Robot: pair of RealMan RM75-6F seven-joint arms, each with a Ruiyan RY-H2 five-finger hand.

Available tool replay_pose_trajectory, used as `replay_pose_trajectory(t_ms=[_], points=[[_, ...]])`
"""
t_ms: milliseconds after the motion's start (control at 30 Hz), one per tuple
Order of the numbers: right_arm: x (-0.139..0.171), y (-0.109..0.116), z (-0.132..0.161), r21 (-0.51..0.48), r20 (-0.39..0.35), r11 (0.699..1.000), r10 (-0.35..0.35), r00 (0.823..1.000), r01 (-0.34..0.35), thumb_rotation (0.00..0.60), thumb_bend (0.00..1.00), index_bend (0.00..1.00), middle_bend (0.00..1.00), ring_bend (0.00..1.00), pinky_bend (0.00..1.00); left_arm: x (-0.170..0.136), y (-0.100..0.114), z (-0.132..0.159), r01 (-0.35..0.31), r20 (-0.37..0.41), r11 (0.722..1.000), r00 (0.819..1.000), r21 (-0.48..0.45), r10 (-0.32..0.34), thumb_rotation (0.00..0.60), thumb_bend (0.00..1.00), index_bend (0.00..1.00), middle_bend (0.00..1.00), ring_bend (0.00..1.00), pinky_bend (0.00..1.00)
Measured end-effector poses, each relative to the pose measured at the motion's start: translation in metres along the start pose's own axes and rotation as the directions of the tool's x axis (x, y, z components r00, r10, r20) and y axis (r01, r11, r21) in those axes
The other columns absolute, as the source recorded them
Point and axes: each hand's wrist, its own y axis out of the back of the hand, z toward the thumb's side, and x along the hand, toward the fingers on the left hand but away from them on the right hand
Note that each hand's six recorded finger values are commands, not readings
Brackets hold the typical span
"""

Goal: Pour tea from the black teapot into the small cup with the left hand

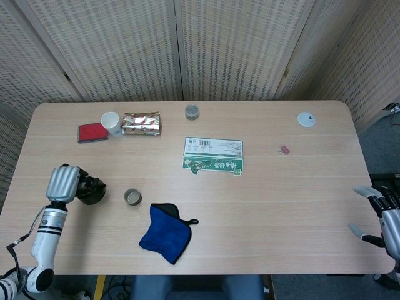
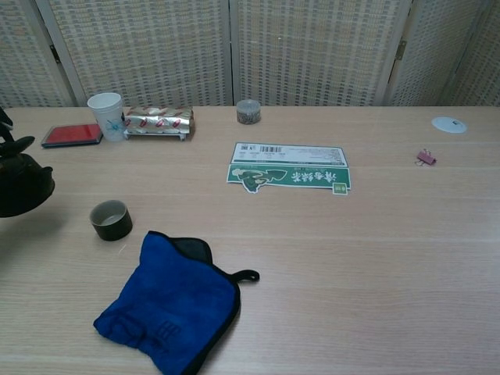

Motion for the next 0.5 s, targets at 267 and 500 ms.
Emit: replay_pose_trajectory(t_ms=[267, 500], points=[[0.002, 0.0, -0.001, 0.001, 0.003, 1.0, -0.001, 1.0, 0.001, 0.6, 0.12, 0.24, 0.24, 0.15, 0.18, -0.001, -0.001, 0.02, 0.01, 0.074, 1.0, 0.997, 0.028, -0.012, 0.365, 0.38, 1.0, 1.0, 0.93, 0.44], [0.002, 0.0, -0.001, -0.001, 0.002, 1.0, -0.003, 1.0, 0.003, 0.6, 0.12, 0.24, 0.24, 0.15, 0.18, 0.0, -0.001, 0.039, -0.006, 0.146, 0.996, 0.989, 0.085, -0.006, 0.385, 0.39, 1.0, 1.0, 0.93, 0.44]])
